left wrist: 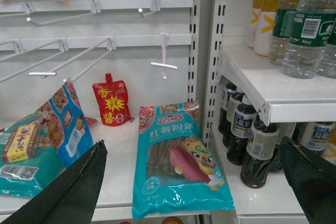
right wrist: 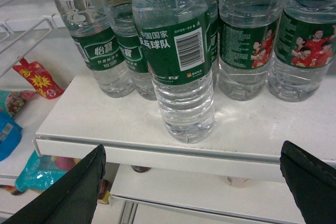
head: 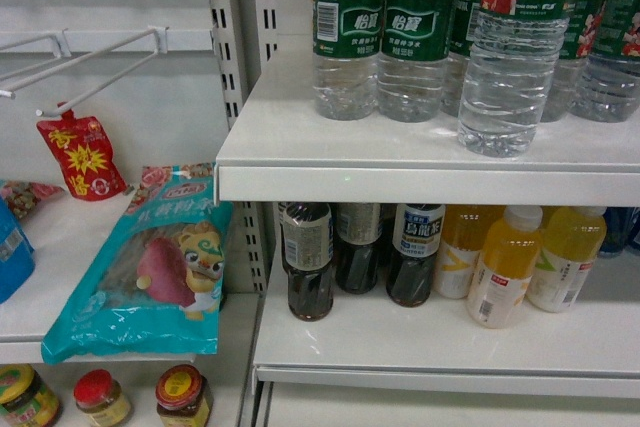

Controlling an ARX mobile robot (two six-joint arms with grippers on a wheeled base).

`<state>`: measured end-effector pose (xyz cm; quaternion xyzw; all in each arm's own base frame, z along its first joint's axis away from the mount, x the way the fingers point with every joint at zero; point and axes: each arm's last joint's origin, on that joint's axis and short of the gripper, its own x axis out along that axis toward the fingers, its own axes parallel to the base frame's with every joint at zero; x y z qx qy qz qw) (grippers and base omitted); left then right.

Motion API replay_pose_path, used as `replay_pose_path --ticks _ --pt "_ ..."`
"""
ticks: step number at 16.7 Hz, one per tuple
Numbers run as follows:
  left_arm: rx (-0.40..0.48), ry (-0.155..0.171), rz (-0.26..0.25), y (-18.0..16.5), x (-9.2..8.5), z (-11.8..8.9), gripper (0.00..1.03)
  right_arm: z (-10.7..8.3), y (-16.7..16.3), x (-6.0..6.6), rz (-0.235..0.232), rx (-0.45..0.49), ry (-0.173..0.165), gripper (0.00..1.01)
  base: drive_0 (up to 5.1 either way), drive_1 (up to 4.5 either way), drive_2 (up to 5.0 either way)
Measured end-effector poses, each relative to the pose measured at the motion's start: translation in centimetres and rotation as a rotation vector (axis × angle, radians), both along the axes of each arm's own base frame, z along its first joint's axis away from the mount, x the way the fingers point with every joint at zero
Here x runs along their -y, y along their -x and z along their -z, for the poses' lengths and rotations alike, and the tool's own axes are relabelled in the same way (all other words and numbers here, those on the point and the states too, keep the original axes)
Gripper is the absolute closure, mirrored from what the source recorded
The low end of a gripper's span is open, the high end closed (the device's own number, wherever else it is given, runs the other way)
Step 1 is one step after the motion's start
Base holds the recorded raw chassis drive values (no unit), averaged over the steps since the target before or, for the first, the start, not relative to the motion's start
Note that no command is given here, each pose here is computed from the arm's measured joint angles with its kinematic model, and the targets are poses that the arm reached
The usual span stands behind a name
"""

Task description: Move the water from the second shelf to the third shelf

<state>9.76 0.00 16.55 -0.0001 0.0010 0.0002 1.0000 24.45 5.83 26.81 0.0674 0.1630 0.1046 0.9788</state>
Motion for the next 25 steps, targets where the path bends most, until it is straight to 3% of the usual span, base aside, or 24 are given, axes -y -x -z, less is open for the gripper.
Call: replay_pose_path --ticks 2,3,4,5,9,10,11,13,22,25 --pt "0.0 0.0 0.0 0.0 0.0 0.0 0.05 -0.2 1.2 0.6 0.019 0.03 -0.015 0.04 0.0 0.0 0.0" --pt "0.0 0.0 0.0 0.0 0.0 0.0 0.05 0.2 2.2 1.1 0.127 0.213 0.027 0.16 0.0 0.0 0.0" --pt "0.0 0.0 0.0 0.0 0.0 0.0 0.05 1.5 4.1 2.3 0.194 0.306 0.076 0.3 0.0 0.0 0.0" --pt "0.0 0.0 0.0 0.0 0.0 0.0 0.05 2.7 5.7 3.3 0.226 0.332 0.103 0.45 0.0 0.0 0.0" --pt "0.0 0.0 0.0 0.0 0.0 0.0 0.05 5.9 8.2 4.5 0.213 0.317 0.132 0.94 0.0 0.0 0.0" --pt "0.0 0.0 0.0 0.0 0.0 0.0 0.05 6.4 8.7 4.7 0.221 0.325 0.133 0.99 0.0 0.0 0.0" --pt "0.0 0.0 0.0 0.0 0.0 0.0 0.05 6.7 9.2 5.1 0.203 0.328 0.132 0.99 0.0 0.0 0.0" --pt "0.0 0.0 0.0 0.0 0.0 0.0 0.05 7.6 10.0 5.9 0.226 0.323 0.136 0.99 0.0 0.0 0.0" --pt "0.0 0.0 0.0 0.0 0.0 0.0 0.05 9.8 12.4 5.9 0.219 0.332 0.134 0.99 0.0 0.0 0.0" --pt "0.0 0.0 0.0 0.0 0.0 0.0 0.05 9.7 13.0 5.9 0.22 0.344 0.133 0.99 0.0 0.0 0.0"
